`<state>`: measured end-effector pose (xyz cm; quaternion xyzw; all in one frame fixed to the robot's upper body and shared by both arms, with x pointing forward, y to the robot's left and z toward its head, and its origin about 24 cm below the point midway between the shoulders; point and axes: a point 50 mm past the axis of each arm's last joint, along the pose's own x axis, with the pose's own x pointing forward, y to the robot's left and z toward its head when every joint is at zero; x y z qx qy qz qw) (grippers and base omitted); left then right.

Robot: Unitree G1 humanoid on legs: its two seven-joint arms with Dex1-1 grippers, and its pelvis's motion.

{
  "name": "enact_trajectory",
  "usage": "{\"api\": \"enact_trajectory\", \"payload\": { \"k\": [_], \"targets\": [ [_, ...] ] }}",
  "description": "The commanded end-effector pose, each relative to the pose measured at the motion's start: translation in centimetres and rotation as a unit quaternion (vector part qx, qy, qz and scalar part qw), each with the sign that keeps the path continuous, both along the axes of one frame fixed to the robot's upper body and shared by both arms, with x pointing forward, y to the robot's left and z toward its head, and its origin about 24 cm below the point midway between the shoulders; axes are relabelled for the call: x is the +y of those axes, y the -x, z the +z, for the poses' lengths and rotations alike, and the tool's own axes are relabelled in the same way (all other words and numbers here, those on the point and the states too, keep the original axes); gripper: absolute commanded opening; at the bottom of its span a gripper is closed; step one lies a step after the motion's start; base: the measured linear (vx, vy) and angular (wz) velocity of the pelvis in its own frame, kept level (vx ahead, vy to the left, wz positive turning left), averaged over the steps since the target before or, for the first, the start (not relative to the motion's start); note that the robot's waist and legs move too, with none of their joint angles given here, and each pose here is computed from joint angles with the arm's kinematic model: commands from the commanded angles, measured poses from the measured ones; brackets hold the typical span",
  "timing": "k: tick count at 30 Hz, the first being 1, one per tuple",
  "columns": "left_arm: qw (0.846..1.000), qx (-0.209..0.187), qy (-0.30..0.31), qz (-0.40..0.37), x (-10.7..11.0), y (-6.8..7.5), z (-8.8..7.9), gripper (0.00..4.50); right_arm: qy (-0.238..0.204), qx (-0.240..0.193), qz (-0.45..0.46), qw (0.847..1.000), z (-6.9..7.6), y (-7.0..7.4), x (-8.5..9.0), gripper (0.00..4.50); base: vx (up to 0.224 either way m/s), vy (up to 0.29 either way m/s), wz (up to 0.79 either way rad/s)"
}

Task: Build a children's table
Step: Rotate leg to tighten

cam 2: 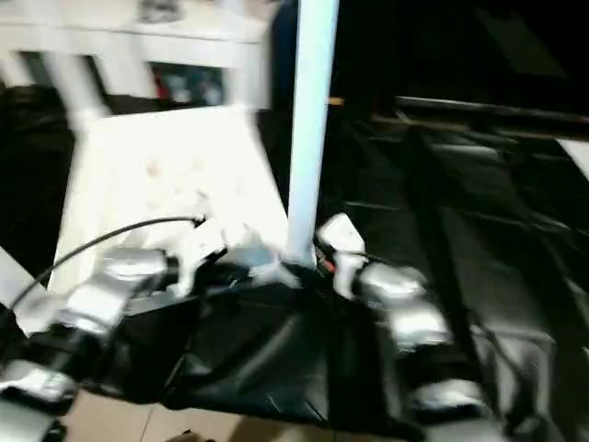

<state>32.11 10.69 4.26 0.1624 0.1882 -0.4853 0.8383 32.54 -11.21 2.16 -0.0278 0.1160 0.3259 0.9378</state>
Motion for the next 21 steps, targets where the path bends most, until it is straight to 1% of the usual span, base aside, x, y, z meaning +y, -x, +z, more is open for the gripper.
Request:
{"api": "enact_trajectory", "payload": {
  "k": [1, 2, 3, 4, 5, 6, 7, 8, 9, 10, 12, 13, 14, 16, 17, 19, 21],
  "targets": [
    [0.998, -0.027, 0.044, 0.021, -2.9, -0.5, 1.0, 0.00, 0.010, 0.017, 0.010, 1.000, -1.0, 0.5, 3.1, 2.72, 0.000, 0.000, 0.00],
    [0.998, -0.027, 0.044, 0.021, -2.9, -0.5, 1.0, 0.00, 0.010, 0.017, 0.010, 1.000, -1.0, 0.5, 3.1, 2.72, 0.000, 0.000, 0.00],
    [0.998, -0.026, 0.047, 0.023, -3.4, -0.4, 0.9, 0.00, 0.010, 0.015, 0.013, 1.000, -1.1, 0.7, 3.7, 2.72, 0.000, 0.000, 0.00],
    [0.999, -0.028, 0.043, 0.014, -4.1, -0.3, 0.8, 0.00, 0.023, -0.003, 0.051, 0.998, -1.1, 1.1, 4.7, 2.72, 0.000, 0.000, 0.00],
    [0.999, -0.028, 0.042, 0.012, -4.2, -0.3, 0.7, 0.00, 0.026, -0.006, 0.056, 0.998, -1.1, 1.2, 4.9, 3.07, 0.000, 0.000, 0.00],
    [0.999, -0.027, 0.038, 0.001, -4.3, -0.1, 0.7, 0.00, 0.012, -0.006, 0.066, 0.998, -0.9, 1.4, 5.2, 3.28, 0.000, 0.000, 0.00],
    [0.999, -0.026, 0.037, -0.002, -4.3, -0.1, 0.7, 0.00, 0.005, -0.004, 0.067, 0.998, -0.9, 1.4, 5.2, 3.42, 0.000, 0.000, 0.00],
    [0.999, -0.026, 0.035, -0.006, -4.1, -0.1, 0.7, 0.00, -0.005, -0.004, 0.068, 0.998, -0.7, 1.3, 5.1, 3.43, 0.000, 0.000, 0.00],
    [0.999, -0.026, 0.035, -0.007, -4.0, -0.1, 0.7, 0.00, -0.006, -0.005, 0.068, 0.998, -0.7, 1.3, 5.0, 3.53, 0.000, 0.000, 0.00],
    [0.999, -0.035, 0.034, -0.013, -3.6, -0.2, 0.8, 0.00, 0.013, -0.027, 0.070, 0.997, -0.4, 1.0, 4.3, 3.66, 0.000, 0.000, 0.00],
    [0.999, -0.035, 0.035, -0.014, -3.3, -0.2, 0.8, 0.00, 0.027, -0.040, 0.064, 0.997, -0.2, 0.7, 3.6, 3.85, 0.000, 0.000, 0.00],
    [0.998, -0.035, 0.039, -0.024, -2.9, -0.1, 0.9, 0.00, 0.029, -0.043, 0.062, 0.997, 0.0, 0.3, 2.6, 3.85, 0.000, 0.000, 0.00],
    [0.998, -0.035, 0.040, -0.027, -2.8, -0.1, 0.9, 0.00, 0.029, -0.043, 0.062, 0.997, 0.1, 0.3, 2.4, 3.85, 0.000, 0.000, 0.00],
    [0.997, -0.024, 0.040, -0.060, -2.1, 0.4, 0.9, 0.00, 0.035, -0.044, 0.101, 0.993, 0.5, 0.1, 0.9, 3.85, 0.000, 0.000, 0.00],
    [0.997, -0.022, 0.040, -0.066, -2.0, 0.5, 0.9, 0.00, 0.037, -0.044, 0.109, 0.992, 0.5, 0.2, 0.7, 3.85, 0.000, 0.000, 0.00],
    [0.994, -0.003, 0.057, -0.090, -1.3, 0.9, 1.2, 0.00, 0.047, -0.046, 0.133, 0.989, 0.8, 0.0, -0.6, 3.85, 0.000, 0.000, 0.00],
    [0.993, 0.005, 0.064, -0.101, -1.0, 1.1, 1.3, 0.00, 0.044, -0.043, 0.146, 0.987, 1.0, 0.0, -1.2, 3.85, 0.000, 0.000, 0.00]
  ]
}}
